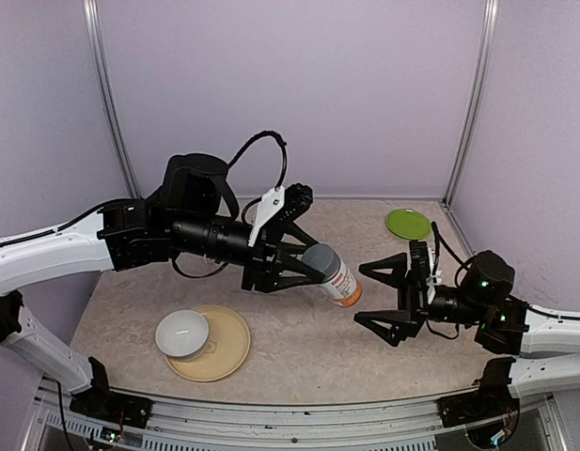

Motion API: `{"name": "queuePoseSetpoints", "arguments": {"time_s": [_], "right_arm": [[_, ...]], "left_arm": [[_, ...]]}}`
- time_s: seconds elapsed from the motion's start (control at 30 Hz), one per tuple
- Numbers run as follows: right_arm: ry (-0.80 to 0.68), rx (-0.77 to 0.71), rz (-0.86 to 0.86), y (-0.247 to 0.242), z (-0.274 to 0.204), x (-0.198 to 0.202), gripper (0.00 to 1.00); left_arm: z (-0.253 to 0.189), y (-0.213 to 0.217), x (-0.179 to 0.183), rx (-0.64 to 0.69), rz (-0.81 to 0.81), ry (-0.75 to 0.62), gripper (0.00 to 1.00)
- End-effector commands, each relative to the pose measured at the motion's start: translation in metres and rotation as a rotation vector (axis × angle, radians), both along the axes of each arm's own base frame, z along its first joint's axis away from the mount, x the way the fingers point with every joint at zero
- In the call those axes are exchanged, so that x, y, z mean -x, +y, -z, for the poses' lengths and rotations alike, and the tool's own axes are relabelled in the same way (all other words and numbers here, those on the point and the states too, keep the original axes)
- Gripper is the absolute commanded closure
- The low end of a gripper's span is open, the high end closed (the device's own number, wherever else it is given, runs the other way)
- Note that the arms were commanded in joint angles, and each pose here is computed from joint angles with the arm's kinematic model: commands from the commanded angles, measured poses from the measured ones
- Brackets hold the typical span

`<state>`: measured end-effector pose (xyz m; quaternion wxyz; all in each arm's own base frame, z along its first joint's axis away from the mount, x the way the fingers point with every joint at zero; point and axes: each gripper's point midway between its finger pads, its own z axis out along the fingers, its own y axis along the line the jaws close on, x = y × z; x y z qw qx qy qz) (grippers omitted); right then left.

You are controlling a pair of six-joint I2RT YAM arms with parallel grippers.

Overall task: Sort the pills into containers
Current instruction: Pass from the left arm to the right

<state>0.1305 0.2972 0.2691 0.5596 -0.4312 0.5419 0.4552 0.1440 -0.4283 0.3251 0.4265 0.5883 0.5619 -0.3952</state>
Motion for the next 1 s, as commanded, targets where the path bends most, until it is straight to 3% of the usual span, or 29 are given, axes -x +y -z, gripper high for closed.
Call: {"name": "queuePoseSetpoints", "arguments": {"time_s": [0.0, 0.27, 0.47, 0.7, 0.97], "right_arm": [[-0.140, -0.156, -0.060, -0.010, -0.036, 0.011, 0.00], [-0.209, -0.262, -0.188, -0.006, -0.064, 0.028, 0.01], [-0.175, -0.278, -0.242, 0.003, -0.066, 0.028, 0.05], [-0.168, -0.296, -0.221, 0.002, -0.070, 0.025, 0.18], [-0.151, -0.285, -0.205, 0.004, -0.067, 0.020, 0.44]], "left_arm": [[-0.042, -0.004, 0.024, 0.143, 0.106, -0.027, 0.96], [-0.058, -0.014, 0.036, 0.251, 0.137, -0.026, 0.96], [-0.064, -0.020, 0.035, 0.304, 0.115, -0.035, 0.96], [-0.055, -0.027, 0.030, 0.276, 0.063, -0.055, 0.96], [-0.051, -0.030, 0.027, 0.278, 0.047, -0.058, 0.96]]}}
